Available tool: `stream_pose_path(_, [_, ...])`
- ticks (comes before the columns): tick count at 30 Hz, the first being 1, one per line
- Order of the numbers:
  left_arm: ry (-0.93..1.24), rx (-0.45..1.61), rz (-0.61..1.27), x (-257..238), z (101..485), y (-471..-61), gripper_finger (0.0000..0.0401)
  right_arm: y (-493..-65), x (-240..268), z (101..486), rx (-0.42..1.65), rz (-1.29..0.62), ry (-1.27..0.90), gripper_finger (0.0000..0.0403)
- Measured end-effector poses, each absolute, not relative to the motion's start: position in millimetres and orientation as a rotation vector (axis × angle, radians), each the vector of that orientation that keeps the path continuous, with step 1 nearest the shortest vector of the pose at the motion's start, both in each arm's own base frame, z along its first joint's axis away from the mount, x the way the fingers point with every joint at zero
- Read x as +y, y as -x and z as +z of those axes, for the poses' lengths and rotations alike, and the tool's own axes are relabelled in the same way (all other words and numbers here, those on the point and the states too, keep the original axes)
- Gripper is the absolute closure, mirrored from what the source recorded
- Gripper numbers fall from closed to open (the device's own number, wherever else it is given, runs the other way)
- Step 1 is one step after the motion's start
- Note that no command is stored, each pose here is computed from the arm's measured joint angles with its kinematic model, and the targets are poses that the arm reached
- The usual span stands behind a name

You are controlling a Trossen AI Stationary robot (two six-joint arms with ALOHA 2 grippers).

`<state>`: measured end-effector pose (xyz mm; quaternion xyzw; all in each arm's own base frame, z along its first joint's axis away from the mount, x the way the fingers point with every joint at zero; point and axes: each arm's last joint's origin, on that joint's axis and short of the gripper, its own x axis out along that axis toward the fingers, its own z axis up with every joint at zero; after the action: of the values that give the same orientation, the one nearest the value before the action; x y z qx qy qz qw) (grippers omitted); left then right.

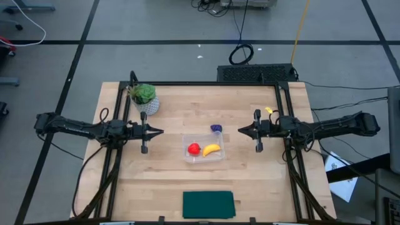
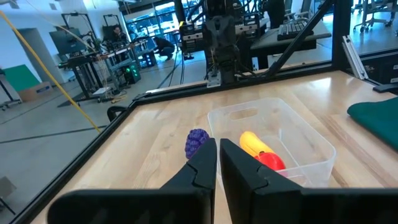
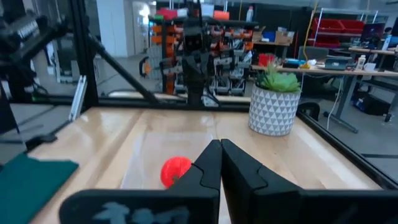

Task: Pick and placing Produce into tupperware
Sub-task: Put the black berry into transparent bin

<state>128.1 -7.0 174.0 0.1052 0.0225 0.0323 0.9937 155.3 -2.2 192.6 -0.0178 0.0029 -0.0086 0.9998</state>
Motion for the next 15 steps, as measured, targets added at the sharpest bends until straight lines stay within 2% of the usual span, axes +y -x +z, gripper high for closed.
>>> stream_pose_path(11, [-0.208, 0.023, 0.068, -7.0, 176.2, -128.2, 0.0375, -160.1, -2.3, 194.8, -0.041, -0.019, -0.018, 0.0403])
stream_pose_path(15, [-0.208, 0.023, 0.067, -7.0, 176.2, -128.2, 0.0375, -164.3, -4.1, 191.3, -0.029, -0.077, -0.023, 0.0403])
